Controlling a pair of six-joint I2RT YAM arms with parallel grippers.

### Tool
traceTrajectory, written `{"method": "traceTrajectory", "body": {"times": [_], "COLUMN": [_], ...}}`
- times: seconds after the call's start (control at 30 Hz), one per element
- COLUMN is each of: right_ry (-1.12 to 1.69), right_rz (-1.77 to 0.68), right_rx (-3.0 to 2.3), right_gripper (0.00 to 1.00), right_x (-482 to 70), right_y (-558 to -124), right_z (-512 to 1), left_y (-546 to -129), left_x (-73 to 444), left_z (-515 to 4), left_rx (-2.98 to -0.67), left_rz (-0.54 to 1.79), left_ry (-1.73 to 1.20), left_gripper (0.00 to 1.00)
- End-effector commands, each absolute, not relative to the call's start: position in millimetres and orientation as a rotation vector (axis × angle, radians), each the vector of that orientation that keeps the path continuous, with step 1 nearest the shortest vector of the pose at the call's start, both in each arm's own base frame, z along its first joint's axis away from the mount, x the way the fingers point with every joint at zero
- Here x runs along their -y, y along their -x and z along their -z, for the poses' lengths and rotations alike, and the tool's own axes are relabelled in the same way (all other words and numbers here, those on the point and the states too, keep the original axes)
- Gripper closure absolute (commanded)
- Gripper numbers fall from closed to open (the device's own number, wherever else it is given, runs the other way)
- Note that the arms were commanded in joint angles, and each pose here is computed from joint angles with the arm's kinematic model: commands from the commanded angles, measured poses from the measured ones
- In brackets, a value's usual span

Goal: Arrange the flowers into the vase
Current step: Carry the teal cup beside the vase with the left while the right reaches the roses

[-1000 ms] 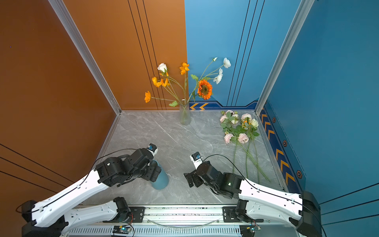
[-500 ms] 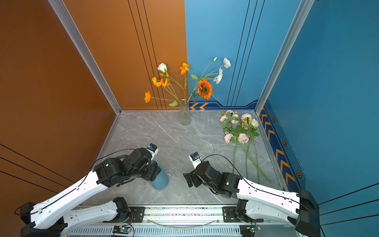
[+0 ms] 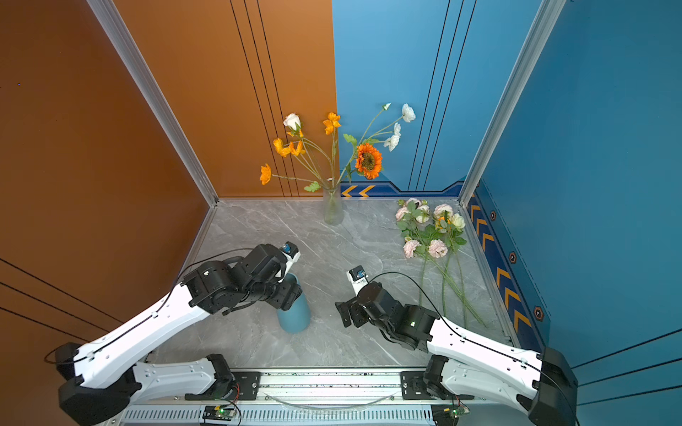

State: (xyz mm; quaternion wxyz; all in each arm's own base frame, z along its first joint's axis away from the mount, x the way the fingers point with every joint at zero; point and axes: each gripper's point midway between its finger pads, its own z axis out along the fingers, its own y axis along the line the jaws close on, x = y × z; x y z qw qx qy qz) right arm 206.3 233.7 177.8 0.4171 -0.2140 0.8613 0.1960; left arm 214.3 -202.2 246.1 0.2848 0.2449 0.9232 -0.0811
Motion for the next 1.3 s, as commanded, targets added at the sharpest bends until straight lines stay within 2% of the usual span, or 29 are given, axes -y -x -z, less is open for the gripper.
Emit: {"method": "traceTrajectory", "body": {"times": [0.0, 0.3, 0.53, 0.97, 1.17, 1.27], "right_ry": [0.503, 0.454, 0.445, 0.409, 0.402, 0.400], "right_rz": [-0.506, -0.475, -0.478, -0.466, -0.460, -0.463], "right_rx": [-2.132, -2.152, -2.165, -2.201, -2.212, -2.216], "right_gripper": [0.00, 0.00, 0.00, 0.00, 0.00, 0.00], "right_x": [-220, -196, -191, -178, -175, -175], "right_y": [-214, -228, -235, -244, -246, -247], "right_z": [-193, -194, -193, -184, -180, -179], "left_y": [-253, -321, -361, -400, -403, -402], "left_x": [222, 245, 270, 303, 306, 306], "left_z": [-288, -295, -281, -262, -252, -249], "left_rx": [-2.298, -2.226, -2.240, -2.254, -2.281, -2.284], "left_rz": [0.257, 0.229, 0.212, 0.258, 0.289, 0.289], "left_ry": [-0.609, -0.535, -0.565, -0.552, -0.565, -0.579], "left_gripper": [0.45, 0.48, 0.47, 0.47, 0.41, 0.26]}}
